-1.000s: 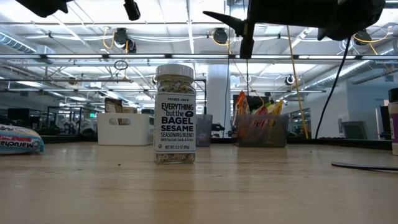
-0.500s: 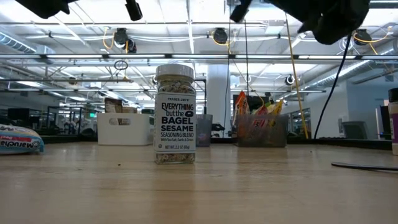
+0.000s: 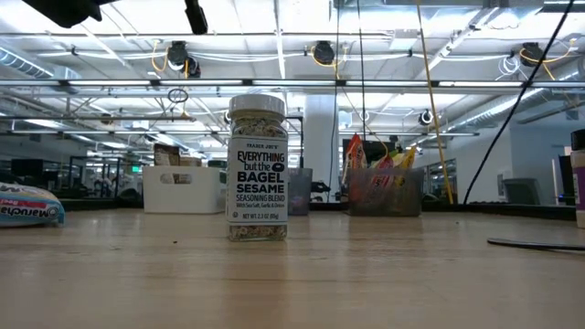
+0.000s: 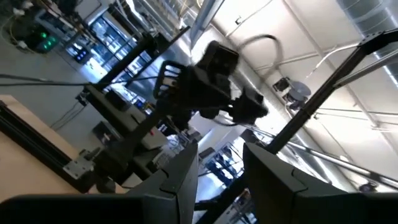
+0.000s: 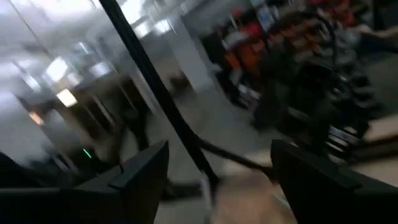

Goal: Pick & Place Food Item
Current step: Put the black seasoning bottle into the white bin

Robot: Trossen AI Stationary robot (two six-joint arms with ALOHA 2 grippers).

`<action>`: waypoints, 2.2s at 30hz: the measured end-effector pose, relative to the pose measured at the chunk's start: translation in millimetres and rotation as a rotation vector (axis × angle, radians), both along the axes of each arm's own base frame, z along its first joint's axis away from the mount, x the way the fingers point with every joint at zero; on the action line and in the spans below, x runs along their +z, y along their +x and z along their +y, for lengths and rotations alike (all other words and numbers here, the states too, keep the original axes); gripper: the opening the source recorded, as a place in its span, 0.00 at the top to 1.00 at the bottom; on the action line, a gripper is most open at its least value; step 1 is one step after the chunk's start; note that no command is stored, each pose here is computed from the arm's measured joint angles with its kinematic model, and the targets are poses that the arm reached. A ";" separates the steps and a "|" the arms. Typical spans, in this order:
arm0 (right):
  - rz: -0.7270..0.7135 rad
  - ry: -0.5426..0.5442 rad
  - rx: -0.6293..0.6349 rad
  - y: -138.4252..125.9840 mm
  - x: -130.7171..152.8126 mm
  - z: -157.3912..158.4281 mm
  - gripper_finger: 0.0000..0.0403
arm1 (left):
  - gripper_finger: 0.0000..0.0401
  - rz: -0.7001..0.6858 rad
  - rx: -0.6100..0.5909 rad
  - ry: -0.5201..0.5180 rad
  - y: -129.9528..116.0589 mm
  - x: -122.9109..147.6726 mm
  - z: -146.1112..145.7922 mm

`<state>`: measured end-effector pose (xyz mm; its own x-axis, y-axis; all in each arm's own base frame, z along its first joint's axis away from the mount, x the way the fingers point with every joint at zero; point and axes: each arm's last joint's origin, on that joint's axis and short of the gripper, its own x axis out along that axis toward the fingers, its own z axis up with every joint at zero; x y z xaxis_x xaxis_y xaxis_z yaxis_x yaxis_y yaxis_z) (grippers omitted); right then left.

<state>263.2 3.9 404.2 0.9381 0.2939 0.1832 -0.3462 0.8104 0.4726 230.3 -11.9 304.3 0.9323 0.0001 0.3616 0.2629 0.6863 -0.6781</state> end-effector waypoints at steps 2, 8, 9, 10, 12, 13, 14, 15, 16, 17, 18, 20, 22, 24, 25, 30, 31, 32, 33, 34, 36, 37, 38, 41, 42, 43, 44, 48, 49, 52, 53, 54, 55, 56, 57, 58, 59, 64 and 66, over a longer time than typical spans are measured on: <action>0.100 -0.105 -0.029 -7.1 12.7 -0.1 0.29 | 0.67 0.001 0.014 0.009 0.1 0.0 1.1; 0.359 -0.245 -0.078 -29.1 25.2 -1.6 0.28 | 0.67 0.003 0.033 0.010 0.3 -0.3 5.1; 0.400 -0.253 -0.072 -31.3 24.5 -1.5 0.29 | 0.67 0.005 0.037 0.010 0.4 -0.4 5.9; 0.443 -0.259 -0.064 -33.4 23.1 -1.3 0.29 | 0.67 0.008 0.039 0.010 0.5 -0.7 6.5; 0.543 -0.272 -0.041 -39.2 17.0 1.7 0.31 | 0.67 0.011 0.043 0.010 0.6 -1.0 7.4; 0.592 -0.280 -0.031 -41.8 13.1 3.1 0.31 | 0.67 0.016 0.045 0.011 0.8 -1.4 7.9; 0.646 -0.293 -0.032 -44.4 8.7 4.5 0.32 | 0.67 0.019 0.048 0.010 0.9 -1.7 8.5; 0.713 -0.309 -0.025 -47.7 2.9 6.8 0.33 | 0.67 0.024 0.050 0.010 1.1 -2.2 8.9; 0.791 -0.329 -0.016 -51.2 -3.7 9.3 0.34 | 0.67 0.029 0.050 0.010 1.3 -2.6 8.9; 0.870 -0.351 -0.009 -54.0 -10.5 11.3 0.34 | 0.67 0.032 0.050 0.010 1.4 -2.9 8.9; 0.947 -0.379 -0.007 -56.9 -16.9 12.4 0.35 | 0.67 0.034 0.050 0.011 1.4 -3.1 8.9; 1.109 -0.440 0.006 -63.2 -31.4 14.2 0.35 | 0.67 0.044 0.050 0.015 1.7 -4.0 8.8; 1.259 -0.480 0.013 -70.0 -47.3 13.8 0.36 | 0.67 0.054 0.050 0.016 2.0 -4.9 8.8; 1.346 -0.499 0.020 -73.2 -64.0 12.7 0.35 | 0.67 0.057 0.050 0.017 2.1 -5.1 8.8; 1.372 -0.503 0.027 -74.6 -72.5 12.3 0.35 | 0.67 0.057 0.051 0.021 2.1 -5.1 8.8; 1.513 -0.448 0.098 -87.7 -109.6 10.6 0.31 | 0.67 0.061 0.044 0.023 2.3 -5.6 8.6; 1.538 -0.425 0.115 -91.0 -115.8 10.3 0.30 | 0.67 0.061 0.043 0.023 2.2 -5.5 8.6; 1.560 -0.397 0.129 -94.4 -121.7 10.1 0.29 | 0.67 0.064 0.042 0.023 2.3 -5.8 8.4; 1.574 -0.368 0.145 -97.5 -125.9 9.7 0.28 | 0.67 0.067 0.040 0.023 2.3 -6.0 7.9; 1.582 -0.341 0.159 -100.8 -129.0 9.6 0.27 | 0.67 0.068 0.036 0.023 2.3 -6.1 7.0; 1.593 -0.303 0.169 -107.1 -133.4 9.4 0.26 | 0.67 0.067 0.033 0.023 2.3 -6.1 6.2; 1.597 -0.292 0.171 -110.1 -134.8 9.4 0.26 | 0.67 0.068 0.033 0.023 2.3 -6.1 6.3; 1.599 -0.290 0.172 -112.8 -136.0 9.3 0.26 | 0.67 0.072 0.032 0.023 2.4 -6.5 6.3; 1.609 -0.306 0.137 -120.2 -138.4 8.1 0.26 | 0.67 0.075 0.034 0.026 2.5 -6.8 6.3; 1.614 -0.312 0.117 -122.1 -139.7 7.5 0.26 | 0.67 0.074 0.034 0.027 2.5 -6.7 6.3; 1.616 -0.315 0.105 -123.9 -140.7 7.1 0.27 | 0.67 0.074 0.034 0.027 2.5 -6.7 6.3; 1.617 -0.321 0.093 -125.5 -141.5 6.7 0.27 | 0.67 0.074 0.035 0.027 2.5 -6.7 6.3; 1.627 -0.321 0.092 -130.6 -146.6 6.5 0.27 | 0.67 0.074 0.035 0.027 2.5 -6.7 6.3; 1.633 -0.319 0.091 -131.2 -148.4 6.5 0.27 | 0.67 0.074 0.035 0.027 2.5 -6.7 6.3; 1.658 -0.316 0.092 -133.0 -155.4 6.5 0.27 | 0.67 0.074 0.035 0.028 2.5 -6.7 6.3; 1.664 -0.317 0.092 -133.3 -158.1 6.4 0.27 | 0.67 0.074 0.035 0.027 2.5 -6.7 6.3; 1.664 -0.316 0.092 -133.2 -160.7 6.4 0.27 | 0.67 0.074 0.035 0.028 2.5 -6.7 6.3; 1.662 -0.316 0.091 -132.8 -163.1 6.4 0.27 | 0.67 0.074 0.035 0.028 2.5 -6.7 6.3; 1.660 -0.315 0.091 -132.6 -165.7 6.4 0.27 | 0.67 0.074 0.035 0.028 2.5 -6.7 6.3; 1.661 -0.315 0.091 -132.5 -168.2 6.5 0.27 | 0.67 0.074 0.035 0.027 2.5 -6.7 6.4; 1.662 -0.310 0.086 -132.4 -170.6 6.5 0.27 | 0.67 0.074 0.035 0.027 2.5 -6.7 6.4; 1.662 -0.308 0.085 -132.3 -173.3 6.5 0.27 | 0.67 0.075 0.035 0.027 2.5 -6.8 6.4; 1.682 -0.307 0.086 -134.2 -183.8 6.4 0.27 | 0.67 0.083 0.034 0.024 2.8 -7.5 6.3; 1.690 -0.307 0.087 -135.1 -186.5 6.3 0.27 | 0.67 0.088 0.031 0.016 2.9 -8.0 6.3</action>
<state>128.2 10.3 217.7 -0.0026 0.1827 -0.9832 0.2894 0.9412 0.1741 233.2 -5.5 296.3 0.9600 0.0245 0.2789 0.1815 0.7041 -0.6865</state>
